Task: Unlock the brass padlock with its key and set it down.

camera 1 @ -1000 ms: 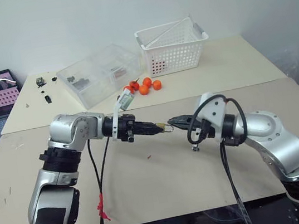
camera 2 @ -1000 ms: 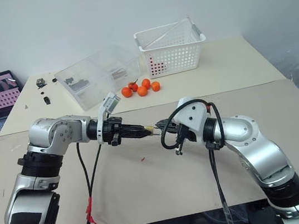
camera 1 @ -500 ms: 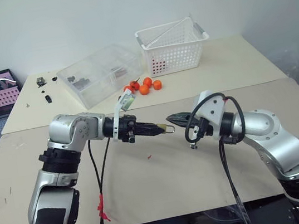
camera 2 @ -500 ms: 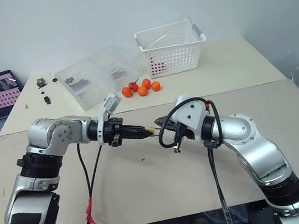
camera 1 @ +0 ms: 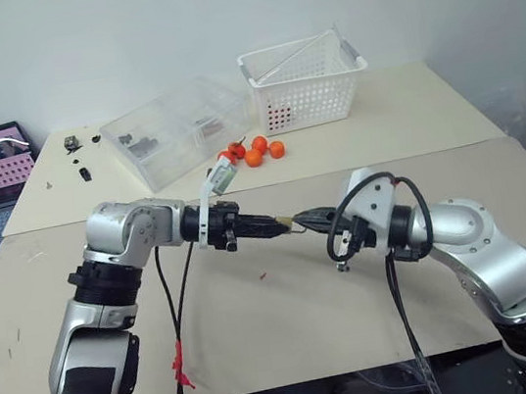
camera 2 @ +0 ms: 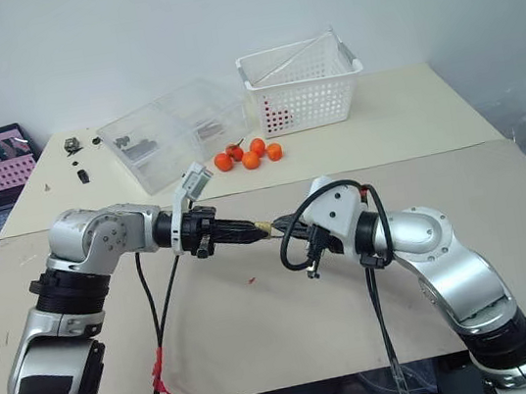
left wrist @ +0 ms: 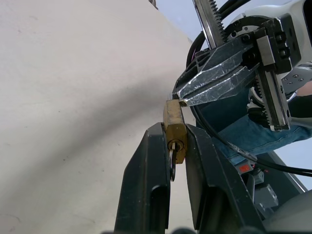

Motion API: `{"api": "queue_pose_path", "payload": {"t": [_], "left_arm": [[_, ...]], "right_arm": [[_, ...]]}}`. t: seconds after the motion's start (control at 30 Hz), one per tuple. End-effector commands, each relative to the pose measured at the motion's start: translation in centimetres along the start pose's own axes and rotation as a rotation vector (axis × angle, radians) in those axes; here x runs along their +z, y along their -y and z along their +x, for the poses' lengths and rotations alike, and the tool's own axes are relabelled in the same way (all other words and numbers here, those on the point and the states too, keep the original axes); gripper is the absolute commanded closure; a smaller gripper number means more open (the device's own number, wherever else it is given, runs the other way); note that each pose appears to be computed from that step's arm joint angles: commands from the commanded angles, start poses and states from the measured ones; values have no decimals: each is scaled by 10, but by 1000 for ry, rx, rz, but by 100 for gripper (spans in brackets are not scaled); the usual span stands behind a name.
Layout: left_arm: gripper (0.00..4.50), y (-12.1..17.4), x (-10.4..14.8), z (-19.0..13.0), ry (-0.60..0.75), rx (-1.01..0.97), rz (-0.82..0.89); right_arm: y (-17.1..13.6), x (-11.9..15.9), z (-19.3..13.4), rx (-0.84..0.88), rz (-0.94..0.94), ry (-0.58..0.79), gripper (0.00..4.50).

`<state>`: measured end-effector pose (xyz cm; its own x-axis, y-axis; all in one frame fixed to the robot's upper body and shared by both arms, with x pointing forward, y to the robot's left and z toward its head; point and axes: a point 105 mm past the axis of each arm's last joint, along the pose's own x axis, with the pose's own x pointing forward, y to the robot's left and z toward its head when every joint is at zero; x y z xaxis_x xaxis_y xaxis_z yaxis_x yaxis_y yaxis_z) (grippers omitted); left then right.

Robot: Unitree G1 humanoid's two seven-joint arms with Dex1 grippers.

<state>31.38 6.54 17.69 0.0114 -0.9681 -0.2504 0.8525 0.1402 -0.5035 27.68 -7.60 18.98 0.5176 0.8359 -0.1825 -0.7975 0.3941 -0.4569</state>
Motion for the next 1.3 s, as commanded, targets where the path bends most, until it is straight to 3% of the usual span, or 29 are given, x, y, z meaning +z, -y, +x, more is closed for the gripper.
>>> {"api": "queue_pose_path", "payload": {"t": [0.03, 0.37, 1.07, 1.3], "left_arm": [[441, 5, 9, -5, 25, -5, 51], [441, 22, 14, -7, 7, -34, 83], [441, 20, 14, -13, 27, 10, 82], [441, 13, 1, -17, -17, 44, 113]], "right_arm": [[-3, 10, -2, 10, -30, 27, 447], [-1, 3, 0, 5, -25, 17, 447], [-4, -5, 3, 44, -36, 5, 447], [21, -12, -15, 14, -87, -62, 447]]}}
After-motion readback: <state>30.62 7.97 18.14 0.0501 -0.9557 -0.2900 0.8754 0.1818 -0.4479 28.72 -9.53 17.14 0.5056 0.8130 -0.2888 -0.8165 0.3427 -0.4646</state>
